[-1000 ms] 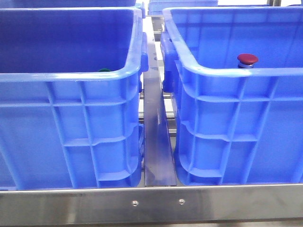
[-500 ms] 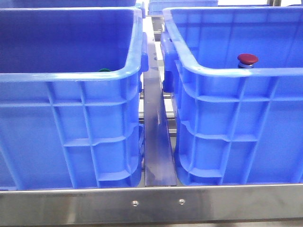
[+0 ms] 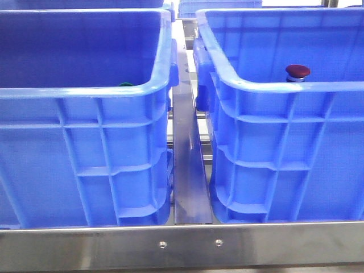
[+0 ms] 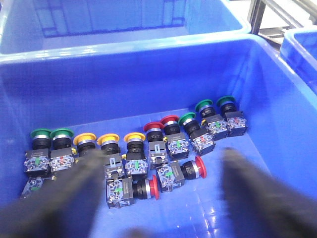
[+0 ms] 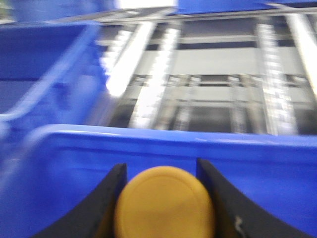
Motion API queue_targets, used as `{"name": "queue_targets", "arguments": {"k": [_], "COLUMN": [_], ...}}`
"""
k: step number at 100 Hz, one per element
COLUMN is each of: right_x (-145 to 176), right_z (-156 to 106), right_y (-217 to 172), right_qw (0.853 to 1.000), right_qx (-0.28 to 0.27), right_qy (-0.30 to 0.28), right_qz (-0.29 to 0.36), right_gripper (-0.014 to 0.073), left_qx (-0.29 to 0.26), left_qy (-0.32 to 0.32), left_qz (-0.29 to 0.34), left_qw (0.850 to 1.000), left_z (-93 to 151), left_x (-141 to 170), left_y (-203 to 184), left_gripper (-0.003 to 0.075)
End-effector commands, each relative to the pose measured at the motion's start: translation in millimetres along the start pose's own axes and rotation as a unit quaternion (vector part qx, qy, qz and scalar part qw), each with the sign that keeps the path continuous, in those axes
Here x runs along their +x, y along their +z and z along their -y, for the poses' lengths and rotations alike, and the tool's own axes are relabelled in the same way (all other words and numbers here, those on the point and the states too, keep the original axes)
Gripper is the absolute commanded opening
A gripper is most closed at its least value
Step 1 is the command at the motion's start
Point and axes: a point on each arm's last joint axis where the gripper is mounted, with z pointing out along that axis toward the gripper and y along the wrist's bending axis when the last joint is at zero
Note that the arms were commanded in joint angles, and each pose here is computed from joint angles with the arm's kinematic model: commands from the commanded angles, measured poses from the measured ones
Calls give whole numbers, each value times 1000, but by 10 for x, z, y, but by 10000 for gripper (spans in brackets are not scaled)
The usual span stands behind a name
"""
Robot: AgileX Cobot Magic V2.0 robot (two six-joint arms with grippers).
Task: Pick red and yellow buttons and place in box
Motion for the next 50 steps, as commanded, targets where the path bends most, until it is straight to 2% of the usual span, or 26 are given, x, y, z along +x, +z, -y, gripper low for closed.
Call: {"name": "queue_targets", "arguments": {"k": [1,12,17,50], "right_x": [-33,165,262,673], "right_z": [117,236,282,462], "right_y": [78,324,434,1123], "right_qw": [999,995,994,984], "right_qx": [51,88,100,123], "right_qy": [0,4,5,8], "right_qz": [6,-35,-54,-133], "right_gripper": [182,182,182,182], "left_qx": [-6,-6,-6,-6], "left_qy": [-10,-10,-10,-10], "left_qz": [52,52,52,52], "left_qw": [999,999,999,999], "left_z": [-7,-7,-7,-7], "left_x": [-143,-143,-143,-143], "left_y": [-42,-42,-42,-42], "left_gripper": [248,45,-19,-20]}}
